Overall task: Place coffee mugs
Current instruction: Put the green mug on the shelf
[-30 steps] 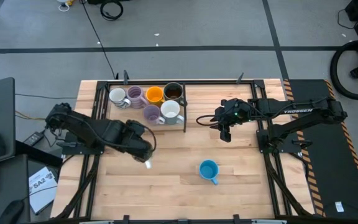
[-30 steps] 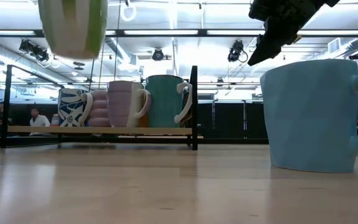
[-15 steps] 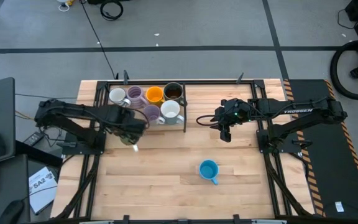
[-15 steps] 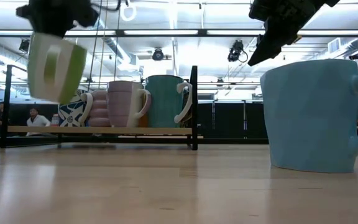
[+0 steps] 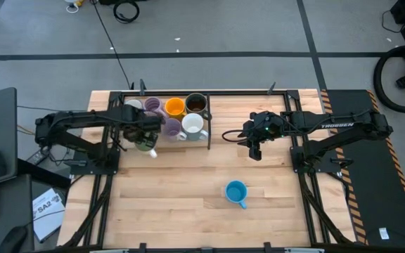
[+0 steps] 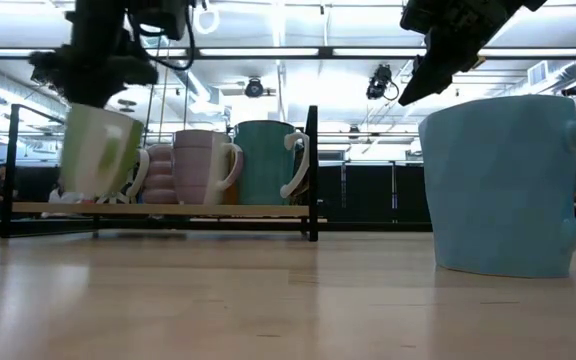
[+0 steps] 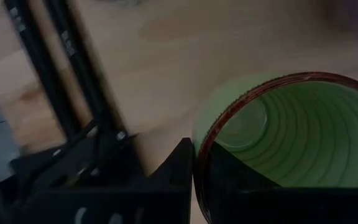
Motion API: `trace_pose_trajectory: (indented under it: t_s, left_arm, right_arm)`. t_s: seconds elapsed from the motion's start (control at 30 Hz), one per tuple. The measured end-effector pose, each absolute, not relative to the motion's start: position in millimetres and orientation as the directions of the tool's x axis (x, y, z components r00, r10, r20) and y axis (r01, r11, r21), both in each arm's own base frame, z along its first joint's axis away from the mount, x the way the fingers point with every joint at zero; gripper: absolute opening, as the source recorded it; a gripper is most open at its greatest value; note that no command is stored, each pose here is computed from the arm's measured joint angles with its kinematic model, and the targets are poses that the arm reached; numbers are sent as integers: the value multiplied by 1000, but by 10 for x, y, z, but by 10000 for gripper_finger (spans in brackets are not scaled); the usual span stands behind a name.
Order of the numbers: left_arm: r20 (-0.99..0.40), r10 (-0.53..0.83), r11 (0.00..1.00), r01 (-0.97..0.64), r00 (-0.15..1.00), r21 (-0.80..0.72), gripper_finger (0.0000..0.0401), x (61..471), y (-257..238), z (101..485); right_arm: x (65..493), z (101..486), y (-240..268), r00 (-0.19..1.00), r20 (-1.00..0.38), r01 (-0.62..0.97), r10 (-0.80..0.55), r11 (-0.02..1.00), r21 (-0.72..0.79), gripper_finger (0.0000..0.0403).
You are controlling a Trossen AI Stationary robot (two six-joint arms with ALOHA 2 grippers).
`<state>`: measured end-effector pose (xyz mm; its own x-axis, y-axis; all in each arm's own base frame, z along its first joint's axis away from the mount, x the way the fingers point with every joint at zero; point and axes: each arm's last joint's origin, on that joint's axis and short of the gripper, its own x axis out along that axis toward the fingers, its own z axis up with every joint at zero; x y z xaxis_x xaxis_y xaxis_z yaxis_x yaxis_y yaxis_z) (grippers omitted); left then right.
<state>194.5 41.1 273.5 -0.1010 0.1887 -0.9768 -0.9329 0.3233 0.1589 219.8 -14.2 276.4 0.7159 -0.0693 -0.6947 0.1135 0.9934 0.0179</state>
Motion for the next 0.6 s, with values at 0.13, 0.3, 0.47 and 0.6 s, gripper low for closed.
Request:
trace_pose_trajectory:
  t_s: [0.13, 0.3, 0.47, 0.6]
  left_arm:
    - [-978, 195, 298, -946, -73, 130, 27, 1954, 540, 2735]
    - [-976, 200, 243, -960, -88, 136, 27, 1911, 684, 2735]
    - [-975, 215, 181, -978, -60, 100, 27, 1912, 801, 2736]
    - [-970, 242, 149, -988, 5, 33, 27, 1960, 873, 2740]
  right_arm:
    - [2198, 2764, -142, 716, -695, 114, -69, 993, 18, 148]
    - [2198, 2764, -142, 716, -695, 114, -69, 993, 18, 148]
    - [2198, 2765, -143, 716, -695, 114, -69, 993, 18, 148]
    - [2199, 2764, -143, 716, -695, 114, -70, 993, 18, 148]
